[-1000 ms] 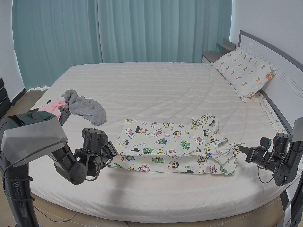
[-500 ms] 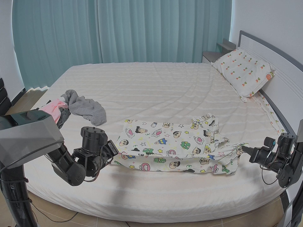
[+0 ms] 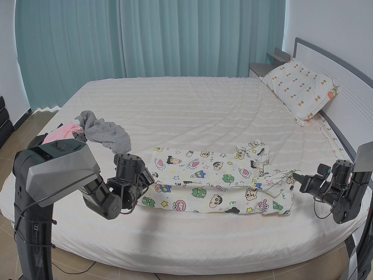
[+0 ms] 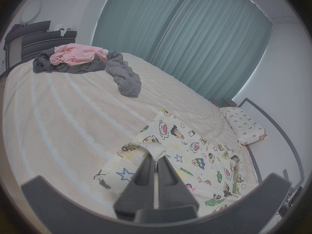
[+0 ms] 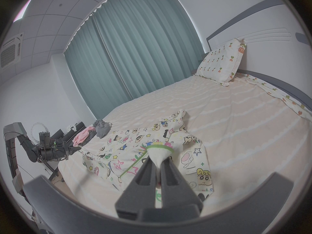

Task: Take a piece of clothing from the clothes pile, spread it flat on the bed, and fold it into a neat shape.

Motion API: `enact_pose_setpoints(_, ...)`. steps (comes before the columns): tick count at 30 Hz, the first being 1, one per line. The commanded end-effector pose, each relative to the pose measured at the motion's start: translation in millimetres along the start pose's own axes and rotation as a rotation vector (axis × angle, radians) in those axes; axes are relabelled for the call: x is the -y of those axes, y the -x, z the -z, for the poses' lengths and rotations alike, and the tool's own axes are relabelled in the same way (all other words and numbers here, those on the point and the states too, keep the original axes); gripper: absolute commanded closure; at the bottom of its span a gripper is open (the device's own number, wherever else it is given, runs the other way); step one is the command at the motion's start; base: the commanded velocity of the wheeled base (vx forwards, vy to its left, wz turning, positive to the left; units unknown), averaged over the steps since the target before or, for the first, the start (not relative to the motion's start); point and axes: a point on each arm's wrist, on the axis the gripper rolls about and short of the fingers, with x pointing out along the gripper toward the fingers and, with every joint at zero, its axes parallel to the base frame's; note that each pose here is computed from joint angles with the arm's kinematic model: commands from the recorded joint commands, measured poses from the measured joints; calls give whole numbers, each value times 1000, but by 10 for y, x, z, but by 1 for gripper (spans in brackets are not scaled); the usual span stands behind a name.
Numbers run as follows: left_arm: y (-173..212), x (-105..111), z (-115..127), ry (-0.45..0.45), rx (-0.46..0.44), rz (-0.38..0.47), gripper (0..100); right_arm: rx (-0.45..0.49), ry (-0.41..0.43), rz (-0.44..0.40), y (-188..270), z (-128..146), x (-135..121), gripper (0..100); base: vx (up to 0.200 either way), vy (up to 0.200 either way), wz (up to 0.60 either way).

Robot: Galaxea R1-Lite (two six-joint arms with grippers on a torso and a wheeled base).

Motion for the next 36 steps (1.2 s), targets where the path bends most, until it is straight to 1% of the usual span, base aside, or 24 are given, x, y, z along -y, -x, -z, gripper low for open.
enact_pose_setpoints(1, -313, -55, 156, -12, -30, -40, 100, -38, -12, 14, -263, 171, 118, 100, 0, 0, 0)
enact_pose_setpoints(5, -466, -82, 140, -6, -22, -64, 100, -35, -11, 15, -389, 119, 158, 100, 0, 0, 0)
enact_pose_setpoints(8, -546, -110, 134, -2, -19, -74, 100, -56, -20, 19, -444, 109, 178, 100, 0, 0, 0)
enact_pose_setpoints(12, -629, -136, 200, -6, -28, -84, 100, -77, -29, 27, -528, 138, 223, 100, 0, 0, 0)
enact_pose_setpoints(19, -667, -104, 192, -8, -30, -82, 100, -93, -37, 33, -612, 209, 285, 100, 0, 0, 0)
enact_pose_setpoints(27, -683, -64, 167, -16, -23, -71, 100, -106, -46, 39, -667, 184, 308, 100, 0, 0, 0)
enact_pose_setpoints(28, -685, -61, 164, -16, -21, -72, 0, -105, -47, 41, -667, 184, 309, 100, 0, 0, 0)
enact_pose_setpoints(30, -676, -49, 146, -14, -16, -68, 0, -108, -50, 58, -674, 210, 329, 100, 0, 0, 0)
enact_pose_setpoints(31, -676, -49, 146, -14, -16, -68, 0, -109, -49, 59, -675, 215, 331, 0, 0, 0, 0)
enact_pose_setpoints(36, -645, -19, 98, -7, -5, -59, 0, -106, -58, 63, -641, 211, 334, 0, 0, 0, 0)
